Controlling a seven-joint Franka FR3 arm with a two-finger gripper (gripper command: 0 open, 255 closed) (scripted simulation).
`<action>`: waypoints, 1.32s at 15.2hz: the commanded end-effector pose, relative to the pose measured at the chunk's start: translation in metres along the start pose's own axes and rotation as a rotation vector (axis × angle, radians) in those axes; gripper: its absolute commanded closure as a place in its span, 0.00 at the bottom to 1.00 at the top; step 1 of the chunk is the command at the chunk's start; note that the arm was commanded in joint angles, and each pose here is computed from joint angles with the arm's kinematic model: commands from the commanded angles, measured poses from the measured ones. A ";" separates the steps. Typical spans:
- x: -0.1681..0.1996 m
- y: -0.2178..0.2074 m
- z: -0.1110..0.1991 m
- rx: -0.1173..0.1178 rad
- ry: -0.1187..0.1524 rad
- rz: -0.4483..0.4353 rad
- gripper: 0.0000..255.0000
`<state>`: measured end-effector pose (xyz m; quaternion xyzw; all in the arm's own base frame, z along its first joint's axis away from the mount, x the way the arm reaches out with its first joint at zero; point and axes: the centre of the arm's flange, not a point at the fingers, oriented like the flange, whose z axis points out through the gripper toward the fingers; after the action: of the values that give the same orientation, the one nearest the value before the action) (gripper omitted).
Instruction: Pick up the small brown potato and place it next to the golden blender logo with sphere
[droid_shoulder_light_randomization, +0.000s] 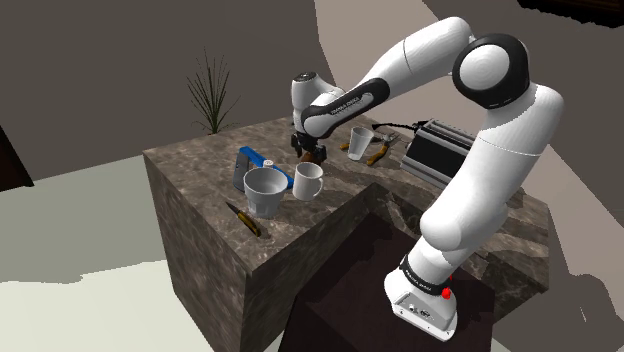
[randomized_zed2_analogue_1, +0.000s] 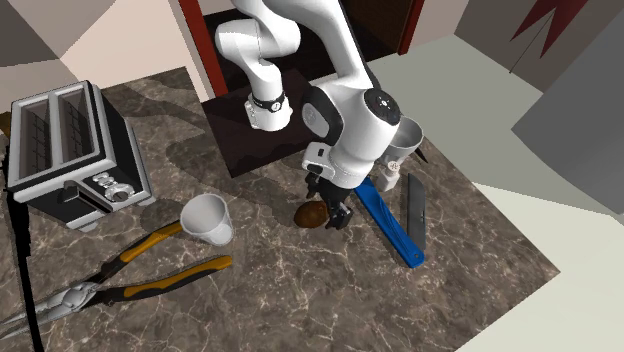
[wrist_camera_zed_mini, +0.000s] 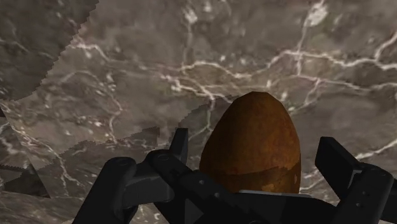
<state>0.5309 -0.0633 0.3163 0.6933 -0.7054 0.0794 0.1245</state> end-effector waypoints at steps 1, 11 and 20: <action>0.000 0.000 0.000 0.000 0.000 0.000 1.00; 0.001 0.000 -0.005 0.000 0.000 0.000 1.00; 0.015 0.003 -0.050 0.000 0.000 0.000 1.00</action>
<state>0.5303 -0.0635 0.3635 0.6932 -0.7054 0.0796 0.1244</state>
